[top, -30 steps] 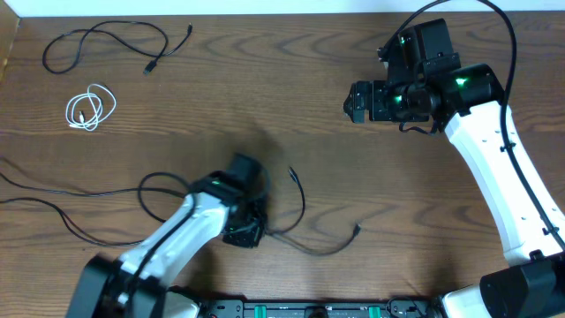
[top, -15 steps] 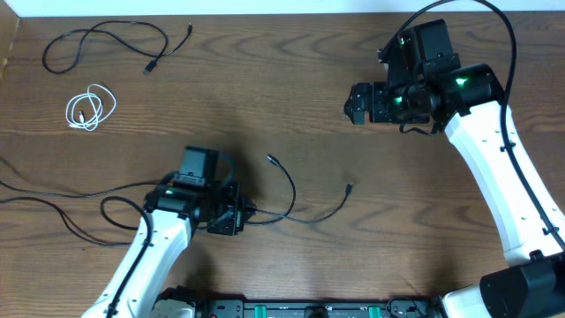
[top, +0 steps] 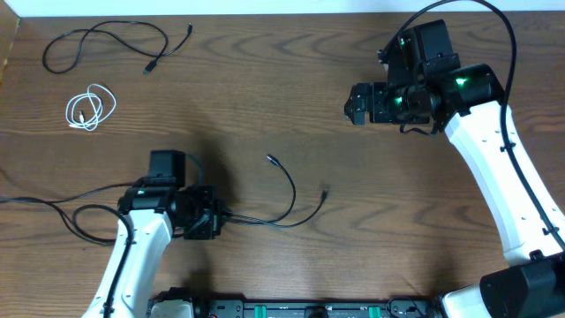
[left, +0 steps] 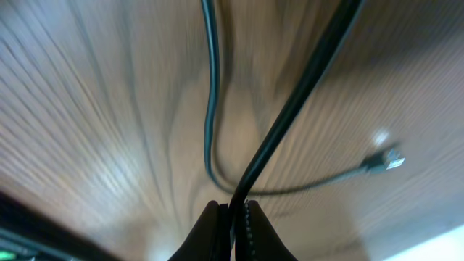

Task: Untangle cables
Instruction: 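Move the left gripper right to the black cable end near center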

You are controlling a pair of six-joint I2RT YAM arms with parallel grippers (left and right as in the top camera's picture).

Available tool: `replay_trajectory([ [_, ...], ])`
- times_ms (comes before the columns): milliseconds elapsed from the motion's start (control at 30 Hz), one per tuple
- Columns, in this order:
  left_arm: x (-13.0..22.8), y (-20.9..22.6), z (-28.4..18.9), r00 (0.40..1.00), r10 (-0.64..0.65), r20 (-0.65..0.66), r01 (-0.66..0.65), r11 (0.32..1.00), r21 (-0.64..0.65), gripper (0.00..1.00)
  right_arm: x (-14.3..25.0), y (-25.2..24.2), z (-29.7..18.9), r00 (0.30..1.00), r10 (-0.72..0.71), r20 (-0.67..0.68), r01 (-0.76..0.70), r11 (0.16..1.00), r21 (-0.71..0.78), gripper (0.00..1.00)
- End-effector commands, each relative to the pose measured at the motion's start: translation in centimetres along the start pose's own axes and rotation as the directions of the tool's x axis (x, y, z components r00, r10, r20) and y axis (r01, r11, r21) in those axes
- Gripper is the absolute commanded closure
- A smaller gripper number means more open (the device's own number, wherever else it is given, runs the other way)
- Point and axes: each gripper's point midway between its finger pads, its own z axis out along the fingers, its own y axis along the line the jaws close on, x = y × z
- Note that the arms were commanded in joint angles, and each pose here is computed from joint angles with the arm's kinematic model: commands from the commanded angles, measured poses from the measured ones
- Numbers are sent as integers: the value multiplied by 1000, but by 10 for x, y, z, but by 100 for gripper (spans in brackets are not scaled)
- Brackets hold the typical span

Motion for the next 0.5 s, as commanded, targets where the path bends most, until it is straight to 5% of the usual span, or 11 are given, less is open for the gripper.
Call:
replay_trajectory([
  [0,-21,-5,-7,997,-23,70,20,999,36,92,2,-1,4,1000,-1,-13,1,1000,1,1],
  [267,-23,-3,-10,998,-44,36,43,998,39,88,0,-1,4,1000,2,-7,-2,1000,-1,1],
  [467,-34,-1,-11,995,-11,97,8,1000,27,64,0,0,4,1000,8,-5,-8,1000,-2,1],
])
